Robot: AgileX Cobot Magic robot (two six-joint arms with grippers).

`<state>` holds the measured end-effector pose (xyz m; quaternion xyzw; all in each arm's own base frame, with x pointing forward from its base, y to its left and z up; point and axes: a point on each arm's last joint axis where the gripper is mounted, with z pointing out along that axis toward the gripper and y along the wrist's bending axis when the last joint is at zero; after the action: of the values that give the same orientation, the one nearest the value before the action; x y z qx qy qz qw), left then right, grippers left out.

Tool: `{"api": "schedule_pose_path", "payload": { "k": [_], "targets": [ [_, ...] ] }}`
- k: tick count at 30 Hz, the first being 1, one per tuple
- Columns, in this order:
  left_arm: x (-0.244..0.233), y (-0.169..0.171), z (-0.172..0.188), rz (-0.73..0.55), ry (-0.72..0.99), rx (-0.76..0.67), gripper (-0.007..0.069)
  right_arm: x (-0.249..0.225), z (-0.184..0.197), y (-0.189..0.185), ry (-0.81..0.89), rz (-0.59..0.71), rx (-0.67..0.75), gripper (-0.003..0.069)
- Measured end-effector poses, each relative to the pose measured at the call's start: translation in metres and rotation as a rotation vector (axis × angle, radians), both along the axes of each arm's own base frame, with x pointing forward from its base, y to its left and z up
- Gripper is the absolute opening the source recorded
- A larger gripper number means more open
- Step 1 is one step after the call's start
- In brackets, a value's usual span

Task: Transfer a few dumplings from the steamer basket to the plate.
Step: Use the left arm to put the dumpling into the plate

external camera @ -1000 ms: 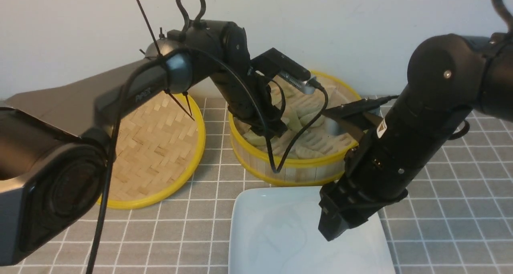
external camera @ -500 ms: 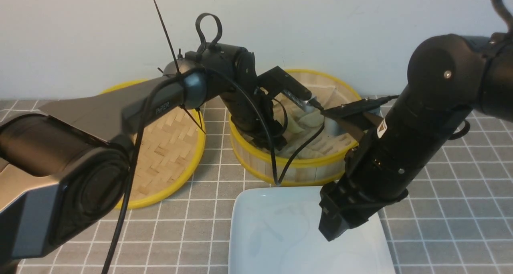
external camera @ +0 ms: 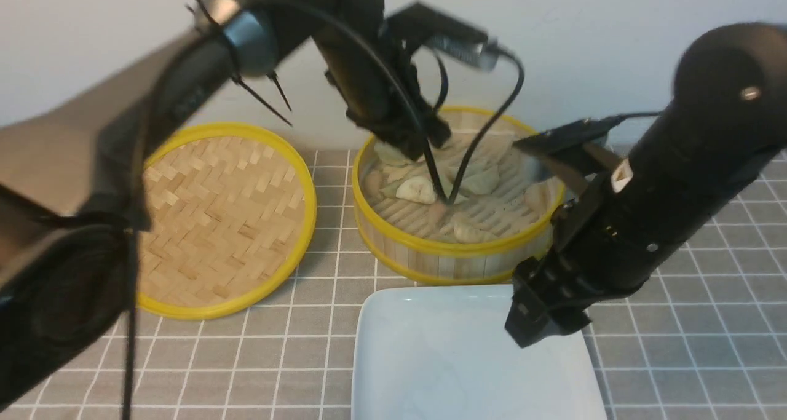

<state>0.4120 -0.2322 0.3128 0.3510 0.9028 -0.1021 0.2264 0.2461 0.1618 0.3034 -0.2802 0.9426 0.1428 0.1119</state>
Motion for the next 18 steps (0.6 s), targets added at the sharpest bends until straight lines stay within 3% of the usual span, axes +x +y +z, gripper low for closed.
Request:
{"api": "schedule_pose_path", "payload": {
  "k": [5,11,18],
  "targets": [
    [-0.040,0.004,0.011,-0.008,0.117,-0.075,0.0237,-0.024,0.040,-0.025,-0.169,-0.044,-0.027,0.0432],
    [-0.093,-0.026,-0.065,-0.121,0.380,0.050,0.0237,-0.069,0.070,-0.065,-0.334,-0.159,-0.052,0.0412],
    [-0.101,-0.057,-0.117,-0.182,0.368,0.130,0.0237,-0.111,0.063,-0.094,-0.383,-0.253,-0.030,0.0410]
  ]
}}
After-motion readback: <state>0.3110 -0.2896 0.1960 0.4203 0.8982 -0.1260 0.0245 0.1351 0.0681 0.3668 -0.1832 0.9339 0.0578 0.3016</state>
